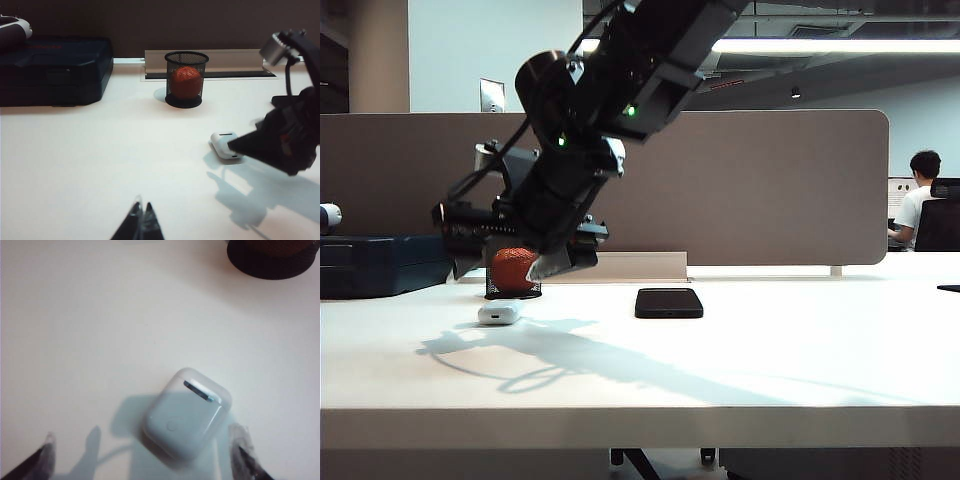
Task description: Find the wireless headphone case on the desktop and place it on the left side of the phone.
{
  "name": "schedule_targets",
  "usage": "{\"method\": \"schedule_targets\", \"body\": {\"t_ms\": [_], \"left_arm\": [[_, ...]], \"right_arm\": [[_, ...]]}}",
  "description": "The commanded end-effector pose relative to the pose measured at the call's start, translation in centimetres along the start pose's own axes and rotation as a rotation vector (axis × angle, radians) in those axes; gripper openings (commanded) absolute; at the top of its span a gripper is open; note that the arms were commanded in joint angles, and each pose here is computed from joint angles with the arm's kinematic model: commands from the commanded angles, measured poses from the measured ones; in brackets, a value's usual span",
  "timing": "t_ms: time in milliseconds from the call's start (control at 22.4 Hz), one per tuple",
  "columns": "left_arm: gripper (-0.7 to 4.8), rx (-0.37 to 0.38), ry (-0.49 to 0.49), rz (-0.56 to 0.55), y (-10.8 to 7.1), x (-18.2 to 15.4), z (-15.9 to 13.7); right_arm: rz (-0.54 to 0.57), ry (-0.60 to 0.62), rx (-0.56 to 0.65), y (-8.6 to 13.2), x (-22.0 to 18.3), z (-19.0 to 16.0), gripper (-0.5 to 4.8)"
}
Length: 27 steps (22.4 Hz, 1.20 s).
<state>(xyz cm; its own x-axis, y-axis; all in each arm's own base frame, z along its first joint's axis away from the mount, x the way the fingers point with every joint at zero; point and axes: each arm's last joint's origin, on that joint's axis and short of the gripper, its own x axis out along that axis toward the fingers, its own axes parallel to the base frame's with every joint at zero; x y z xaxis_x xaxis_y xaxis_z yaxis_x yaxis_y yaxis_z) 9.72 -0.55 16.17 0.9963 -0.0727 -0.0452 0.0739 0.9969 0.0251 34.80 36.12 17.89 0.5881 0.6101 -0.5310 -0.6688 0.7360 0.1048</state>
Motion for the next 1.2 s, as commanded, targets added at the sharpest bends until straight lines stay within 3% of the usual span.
{"method": "schedule_targets", "body": {"t_ms": [45,892,1204], "left_arm": [[-0.05,0.0,-0.005,0.002,0.0,0.0,0.1],[-0.05,0.0,-0.005,0.002,0.0,0.0,0.1],[-0.05,0.0,-0.006,0.002,0.0,0.0,0.1]], "right_arm": [[0.002,-0.021,0.0,-0.2,0.5,-0.1,4.79],[0.0,-0.058,-0.005,-0.4,3.0,-2.0,4.79],[-0.005,-0.007,-0.005,-0.2,5.2,-1.0,4.79]]}}
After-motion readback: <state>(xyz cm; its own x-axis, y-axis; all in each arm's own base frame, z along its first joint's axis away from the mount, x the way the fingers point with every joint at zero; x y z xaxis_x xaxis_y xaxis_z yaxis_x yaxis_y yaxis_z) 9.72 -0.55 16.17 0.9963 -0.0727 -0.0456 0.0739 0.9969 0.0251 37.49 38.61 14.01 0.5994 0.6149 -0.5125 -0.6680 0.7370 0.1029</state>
